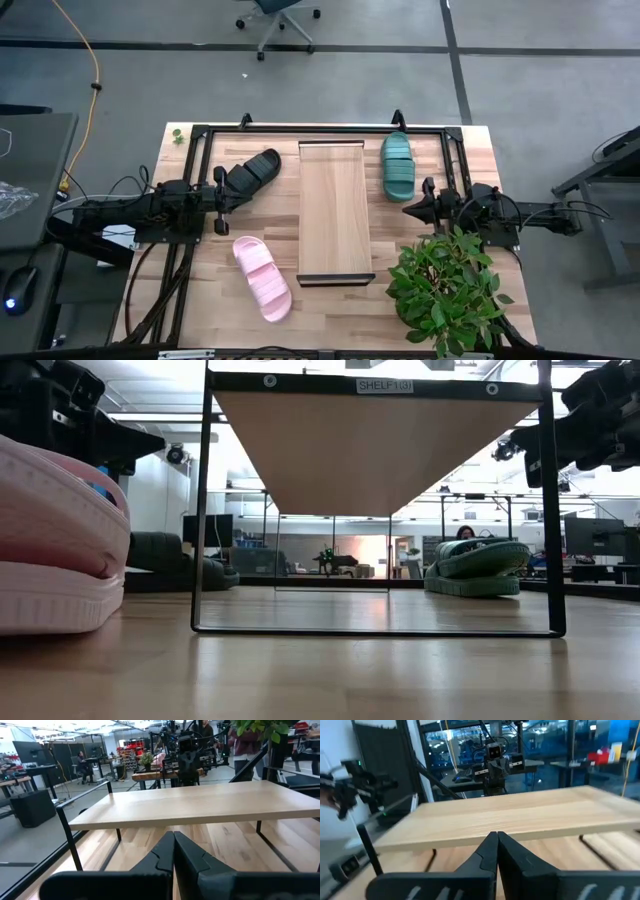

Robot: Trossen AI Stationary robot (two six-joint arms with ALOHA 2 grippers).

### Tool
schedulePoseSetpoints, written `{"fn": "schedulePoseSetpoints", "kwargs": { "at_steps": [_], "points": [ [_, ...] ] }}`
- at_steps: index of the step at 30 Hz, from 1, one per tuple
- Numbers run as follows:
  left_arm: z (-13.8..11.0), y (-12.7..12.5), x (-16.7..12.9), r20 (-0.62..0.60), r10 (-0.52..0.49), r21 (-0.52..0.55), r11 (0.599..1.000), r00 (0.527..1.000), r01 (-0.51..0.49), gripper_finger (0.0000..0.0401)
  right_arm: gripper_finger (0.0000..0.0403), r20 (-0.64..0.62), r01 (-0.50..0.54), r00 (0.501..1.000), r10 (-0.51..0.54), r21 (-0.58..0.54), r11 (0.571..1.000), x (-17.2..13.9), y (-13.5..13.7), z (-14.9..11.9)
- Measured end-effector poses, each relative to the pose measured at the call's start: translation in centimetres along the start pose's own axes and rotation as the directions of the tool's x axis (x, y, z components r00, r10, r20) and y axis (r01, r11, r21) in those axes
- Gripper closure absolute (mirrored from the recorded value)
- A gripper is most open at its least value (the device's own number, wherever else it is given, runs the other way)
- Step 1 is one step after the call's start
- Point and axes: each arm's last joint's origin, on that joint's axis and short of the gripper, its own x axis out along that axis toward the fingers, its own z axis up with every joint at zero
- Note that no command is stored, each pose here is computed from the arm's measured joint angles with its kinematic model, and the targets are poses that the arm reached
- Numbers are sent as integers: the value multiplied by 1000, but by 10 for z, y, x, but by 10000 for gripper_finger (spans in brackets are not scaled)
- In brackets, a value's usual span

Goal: Pick and place slippers onto the shelf
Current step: Put the green pair of slippers on the shelf

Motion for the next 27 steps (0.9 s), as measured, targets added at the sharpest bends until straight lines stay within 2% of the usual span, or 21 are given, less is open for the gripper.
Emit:
{"fn": "schedulePoseSetpoints", "kwargs": {
  "at_steps": [4,6,8,11,14,16,19,21,27],
  "points": [
    [0,0,0,1,1,-10,1000,1000,-1,400,402,0,-1,1000,1,153,988,0,0,0],
    [0,0,0,1,0,-17,1000,1000,0,400,402,0,-1,1000,1,274,962,0,0,0],
    [0,0,0,2,0,-44,999,1000,0,400,402,1,-2,1000,1,428,904,0,0,0],
    [2,0,0,21,2,-171,985,1000,1,400,402,3,10,1000,-16,633,774,0,0,0],
    [4,0,0,36,4,-284,959,999,6,400,402,15,51,995,-95,756,652,0,-3,0],
    [4,0,0,38,5,-368,930,999,10,400,402,23,69,988,-150,811,581,0,-4,1],
    [4,0,0,38,5,-508,861,999,15,400,402,37,90,972,-232,856,510,-1,-7,1],
    [4,0,0,37,4,-545,838,999,17,400,402,51,89,962,-269,870,485,-1,-8,2],
    [3,2,0,27,47,-551,834,999,-24,400,402,100,86,917,-385,895,438,-2,-11,6]
  ]
}}
